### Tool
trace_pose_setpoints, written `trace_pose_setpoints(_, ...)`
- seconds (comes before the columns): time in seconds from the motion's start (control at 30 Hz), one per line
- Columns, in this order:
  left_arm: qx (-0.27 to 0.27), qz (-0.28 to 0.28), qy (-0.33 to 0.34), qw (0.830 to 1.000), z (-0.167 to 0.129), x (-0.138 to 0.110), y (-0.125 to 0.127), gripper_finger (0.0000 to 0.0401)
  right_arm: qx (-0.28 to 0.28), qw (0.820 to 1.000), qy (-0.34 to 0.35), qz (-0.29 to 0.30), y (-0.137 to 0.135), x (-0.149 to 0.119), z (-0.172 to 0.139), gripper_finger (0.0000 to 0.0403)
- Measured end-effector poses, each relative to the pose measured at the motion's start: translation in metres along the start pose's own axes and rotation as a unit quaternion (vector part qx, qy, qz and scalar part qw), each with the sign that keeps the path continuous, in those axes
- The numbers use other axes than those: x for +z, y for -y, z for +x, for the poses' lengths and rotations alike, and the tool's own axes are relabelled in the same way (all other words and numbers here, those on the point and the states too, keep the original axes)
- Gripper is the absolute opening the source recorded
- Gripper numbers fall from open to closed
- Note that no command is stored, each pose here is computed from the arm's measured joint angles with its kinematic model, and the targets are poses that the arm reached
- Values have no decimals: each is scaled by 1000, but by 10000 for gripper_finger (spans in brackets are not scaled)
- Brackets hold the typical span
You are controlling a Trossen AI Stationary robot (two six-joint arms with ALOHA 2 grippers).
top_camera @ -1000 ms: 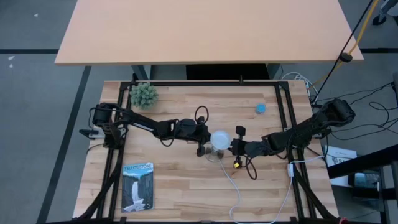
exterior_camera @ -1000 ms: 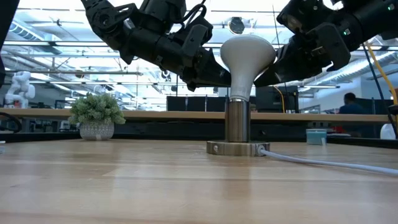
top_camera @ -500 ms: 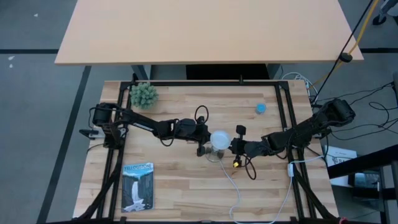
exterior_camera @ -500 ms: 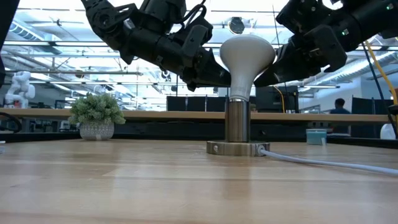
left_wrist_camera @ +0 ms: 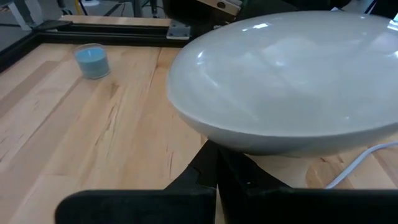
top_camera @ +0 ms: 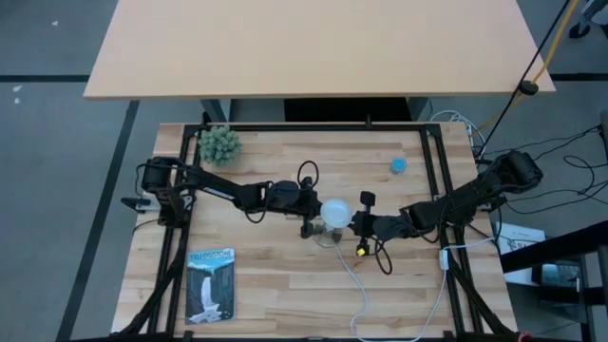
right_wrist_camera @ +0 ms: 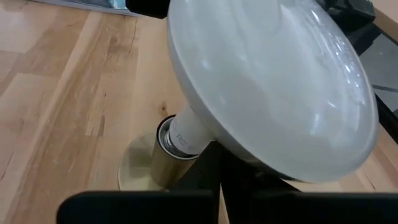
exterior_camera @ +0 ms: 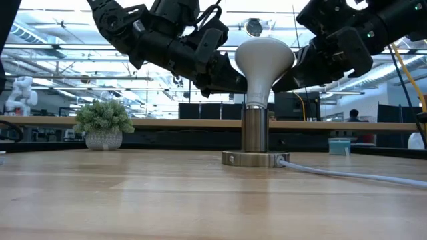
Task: Screw lightbulb
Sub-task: Insert the lightbulb into the lamp
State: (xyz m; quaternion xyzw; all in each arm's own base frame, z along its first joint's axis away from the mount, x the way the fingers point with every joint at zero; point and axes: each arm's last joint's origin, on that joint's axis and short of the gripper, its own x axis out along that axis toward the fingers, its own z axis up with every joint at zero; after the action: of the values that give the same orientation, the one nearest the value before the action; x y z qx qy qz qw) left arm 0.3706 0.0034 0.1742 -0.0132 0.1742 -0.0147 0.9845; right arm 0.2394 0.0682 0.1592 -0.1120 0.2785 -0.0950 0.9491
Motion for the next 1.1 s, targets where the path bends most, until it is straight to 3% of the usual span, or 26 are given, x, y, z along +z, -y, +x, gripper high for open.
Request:
trace_pose_setpoints(0.87, 2, 47, 0, 999, 0, 0, 1, 2, 7, 1000, 12, -21, -4, 2, -2, 0)
trace_pose_setpoints(1.1, -11, 71, 0, 997, 0, 0, 12, 2, 12, 1000, 12, -22, -5, 2, -2, 0)
